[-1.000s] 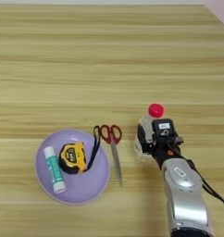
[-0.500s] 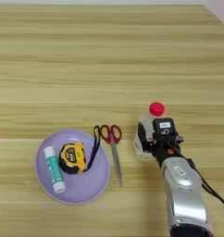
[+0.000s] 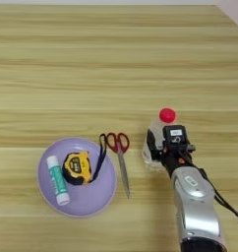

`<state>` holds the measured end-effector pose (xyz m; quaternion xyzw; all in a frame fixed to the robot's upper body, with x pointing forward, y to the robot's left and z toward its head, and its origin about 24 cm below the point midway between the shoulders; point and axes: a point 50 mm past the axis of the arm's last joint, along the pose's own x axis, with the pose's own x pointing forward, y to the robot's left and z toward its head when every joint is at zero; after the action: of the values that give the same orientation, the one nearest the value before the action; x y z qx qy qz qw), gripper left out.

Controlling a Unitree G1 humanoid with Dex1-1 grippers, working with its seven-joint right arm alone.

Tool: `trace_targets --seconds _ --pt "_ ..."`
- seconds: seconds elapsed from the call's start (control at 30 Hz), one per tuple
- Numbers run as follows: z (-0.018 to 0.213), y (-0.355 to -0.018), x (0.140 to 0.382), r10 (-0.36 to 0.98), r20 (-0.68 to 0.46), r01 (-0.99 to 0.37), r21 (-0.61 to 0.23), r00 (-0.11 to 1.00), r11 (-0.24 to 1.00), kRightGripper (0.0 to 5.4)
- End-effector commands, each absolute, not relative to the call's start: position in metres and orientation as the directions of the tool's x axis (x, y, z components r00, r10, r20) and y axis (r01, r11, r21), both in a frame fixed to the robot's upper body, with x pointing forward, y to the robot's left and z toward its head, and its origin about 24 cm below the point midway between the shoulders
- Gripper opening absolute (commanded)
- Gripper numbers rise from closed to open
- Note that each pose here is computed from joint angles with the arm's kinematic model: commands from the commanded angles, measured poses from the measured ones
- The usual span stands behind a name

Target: Move the objects on the table

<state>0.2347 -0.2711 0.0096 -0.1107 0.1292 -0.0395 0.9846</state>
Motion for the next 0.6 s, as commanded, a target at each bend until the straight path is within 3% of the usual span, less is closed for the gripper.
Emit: trace_targets --seconds 0.03,0.07,0.6 --pt "0.0244 -0.2767 0.2438 -0.118 -0.193 0.065 -0.260 0.974 0.963 3.05" --pt "0.0244 -0.2766 0.2439 -0.118 -0.193 0.065 -0.260 0.974 0.963 3.34" --pt "0.0254 -0.2755 0.2431 -0.114 -0.189 0.061 -0.264 0.975 0.963 4.89"
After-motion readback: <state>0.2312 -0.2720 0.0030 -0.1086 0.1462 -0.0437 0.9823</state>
